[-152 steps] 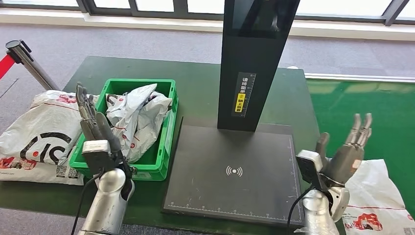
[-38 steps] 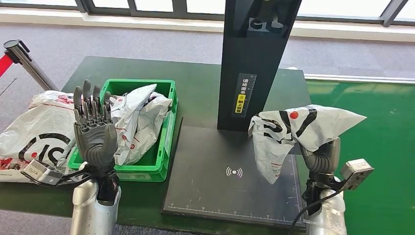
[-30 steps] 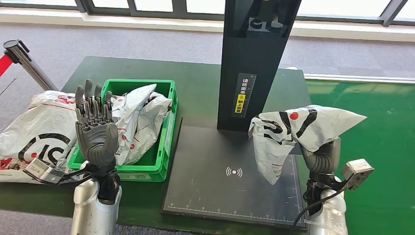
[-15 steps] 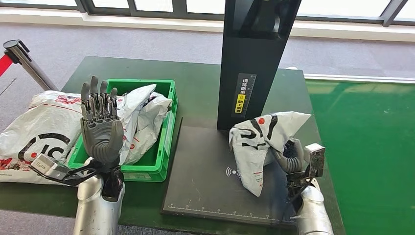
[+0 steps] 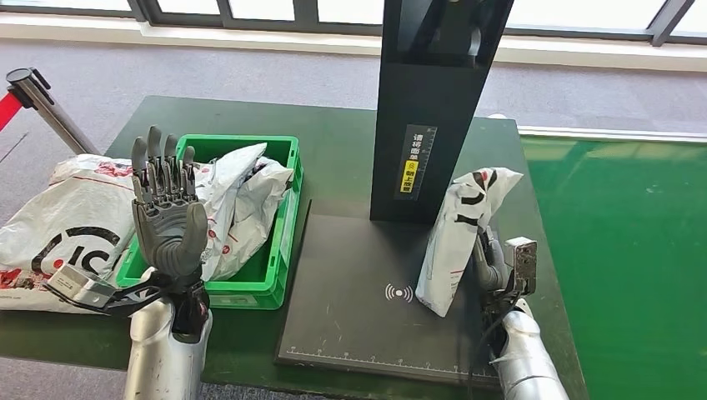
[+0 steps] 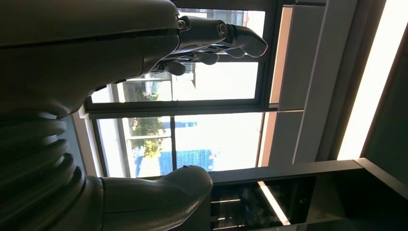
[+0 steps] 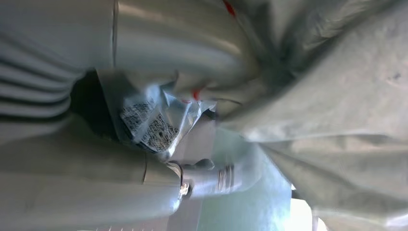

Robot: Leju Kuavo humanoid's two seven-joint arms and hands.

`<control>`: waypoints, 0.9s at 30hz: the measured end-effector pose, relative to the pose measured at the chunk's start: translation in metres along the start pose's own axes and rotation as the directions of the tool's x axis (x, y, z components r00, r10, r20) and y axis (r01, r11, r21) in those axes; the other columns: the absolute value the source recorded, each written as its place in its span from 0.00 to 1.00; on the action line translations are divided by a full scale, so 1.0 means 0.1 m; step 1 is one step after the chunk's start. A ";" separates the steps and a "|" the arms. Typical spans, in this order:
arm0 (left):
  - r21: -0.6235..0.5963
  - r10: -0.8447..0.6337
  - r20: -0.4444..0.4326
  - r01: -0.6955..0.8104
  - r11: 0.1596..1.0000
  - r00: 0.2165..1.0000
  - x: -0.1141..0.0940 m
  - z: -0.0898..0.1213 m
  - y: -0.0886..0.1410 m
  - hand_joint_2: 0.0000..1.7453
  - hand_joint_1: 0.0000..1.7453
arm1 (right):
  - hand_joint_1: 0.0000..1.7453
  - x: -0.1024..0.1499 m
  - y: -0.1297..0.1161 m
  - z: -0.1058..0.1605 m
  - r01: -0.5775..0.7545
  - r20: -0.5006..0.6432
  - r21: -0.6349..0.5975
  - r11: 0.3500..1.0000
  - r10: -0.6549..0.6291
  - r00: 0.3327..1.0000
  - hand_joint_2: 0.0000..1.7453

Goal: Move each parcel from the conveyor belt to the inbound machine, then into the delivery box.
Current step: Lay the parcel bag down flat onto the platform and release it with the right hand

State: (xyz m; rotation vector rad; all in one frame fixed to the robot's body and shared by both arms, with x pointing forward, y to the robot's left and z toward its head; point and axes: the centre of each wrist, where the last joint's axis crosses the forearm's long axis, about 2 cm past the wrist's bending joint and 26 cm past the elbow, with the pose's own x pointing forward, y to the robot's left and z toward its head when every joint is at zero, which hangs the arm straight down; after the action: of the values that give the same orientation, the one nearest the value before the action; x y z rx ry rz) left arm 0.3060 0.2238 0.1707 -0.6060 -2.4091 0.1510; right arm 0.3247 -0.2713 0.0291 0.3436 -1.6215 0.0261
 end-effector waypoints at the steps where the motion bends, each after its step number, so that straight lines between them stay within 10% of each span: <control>1: -0.001 0.000 0.001 0.000 1.000 1.000 0.00 0.00 0.00 1.00 0.00 | 0.00 0.00 0.00 0.00 0.002 0.002 0.001 1.000 -0.002 1.000 0.00; 27: -0.002 -0.104 -0.022 0.104 0.995 0.994 0.00 -0.01 -0.19 1.00 0.00 | 0.00 0.04 -0.06 0.03 0.005 0.123 -0.032 0.999 -0.001 0.992 0.00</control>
State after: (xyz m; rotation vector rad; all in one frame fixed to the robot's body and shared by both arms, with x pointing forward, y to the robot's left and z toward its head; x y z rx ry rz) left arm 0.2993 0.2063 0.1760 -0.4792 -2.4131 0.0989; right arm 0.3230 -0.2781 0.0312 0.3281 -1.7415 -0.0237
